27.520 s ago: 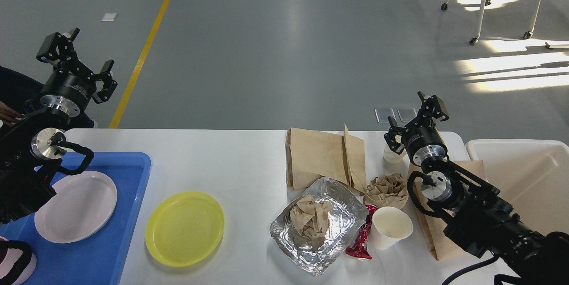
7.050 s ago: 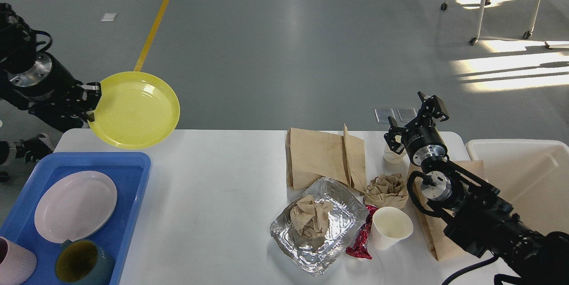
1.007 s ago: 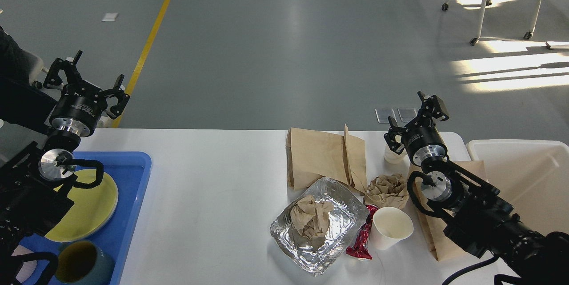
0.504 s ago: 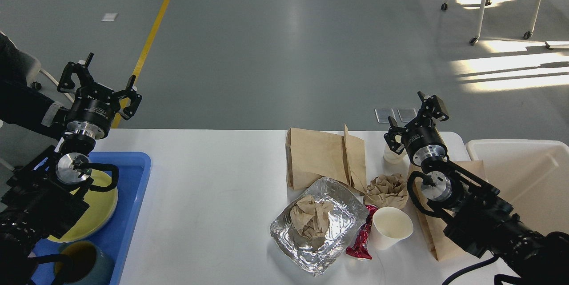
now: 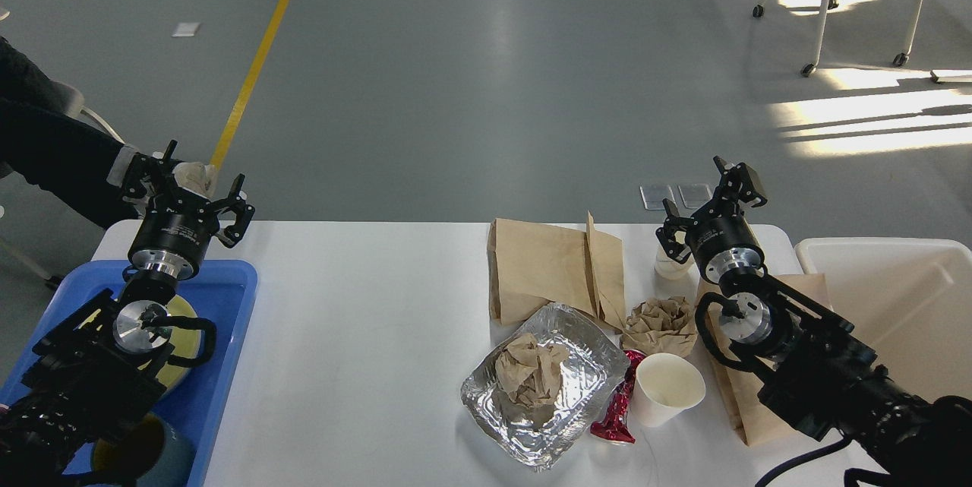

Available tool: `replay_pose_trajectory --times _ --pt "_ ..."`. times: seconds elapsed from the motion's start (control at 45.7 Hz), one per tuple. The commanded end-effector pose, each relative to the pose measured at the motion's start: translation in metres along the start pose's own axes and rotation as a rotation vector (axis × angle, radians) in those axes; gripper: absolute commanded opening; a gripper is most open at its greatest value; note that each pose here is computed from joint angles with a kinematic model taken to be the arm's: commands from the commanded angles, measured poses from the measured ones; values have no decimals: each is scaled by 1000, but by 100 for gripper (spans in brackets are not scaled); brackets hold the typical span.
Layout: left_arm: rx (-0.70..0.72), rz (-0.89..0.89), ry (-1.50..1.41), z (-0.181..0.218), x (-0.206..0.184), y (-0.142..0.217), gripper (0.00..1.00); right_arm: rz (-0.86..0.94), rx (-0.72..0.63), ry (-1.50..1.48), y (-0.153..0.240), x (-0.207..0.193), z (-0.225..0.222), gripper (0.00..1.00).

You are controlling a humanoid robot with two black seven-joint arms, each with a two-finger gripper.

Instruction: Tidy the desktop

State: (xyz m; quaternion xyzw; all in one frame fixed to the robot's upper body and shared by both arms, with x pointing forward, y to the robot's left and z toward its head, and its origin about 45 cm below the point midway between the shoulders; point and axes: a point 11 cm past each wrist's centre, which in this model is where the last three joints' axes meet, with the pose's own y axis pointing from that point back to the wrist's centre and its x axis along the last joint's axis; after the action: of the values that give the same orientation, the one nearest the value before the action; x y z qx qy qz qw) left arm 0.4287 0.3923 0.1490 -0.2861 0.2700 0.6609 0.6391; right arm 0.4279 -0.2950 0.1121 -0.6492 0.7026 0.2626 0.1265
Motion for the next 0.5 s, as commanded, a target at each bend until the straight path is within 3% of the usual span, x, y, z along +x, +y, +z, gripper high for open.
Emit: replay_pose_trajectory --times 0.0,0.285,0.482 --pt "-12 12 11 -3 10 10 97 0 0 0 0 0 0 100" --pt "-152 1 14 6 9 14 97 0 0 0 0 0 0 100" --pt "-153 0 17 4 8 14 97 0 0 0 0 0 0 100"
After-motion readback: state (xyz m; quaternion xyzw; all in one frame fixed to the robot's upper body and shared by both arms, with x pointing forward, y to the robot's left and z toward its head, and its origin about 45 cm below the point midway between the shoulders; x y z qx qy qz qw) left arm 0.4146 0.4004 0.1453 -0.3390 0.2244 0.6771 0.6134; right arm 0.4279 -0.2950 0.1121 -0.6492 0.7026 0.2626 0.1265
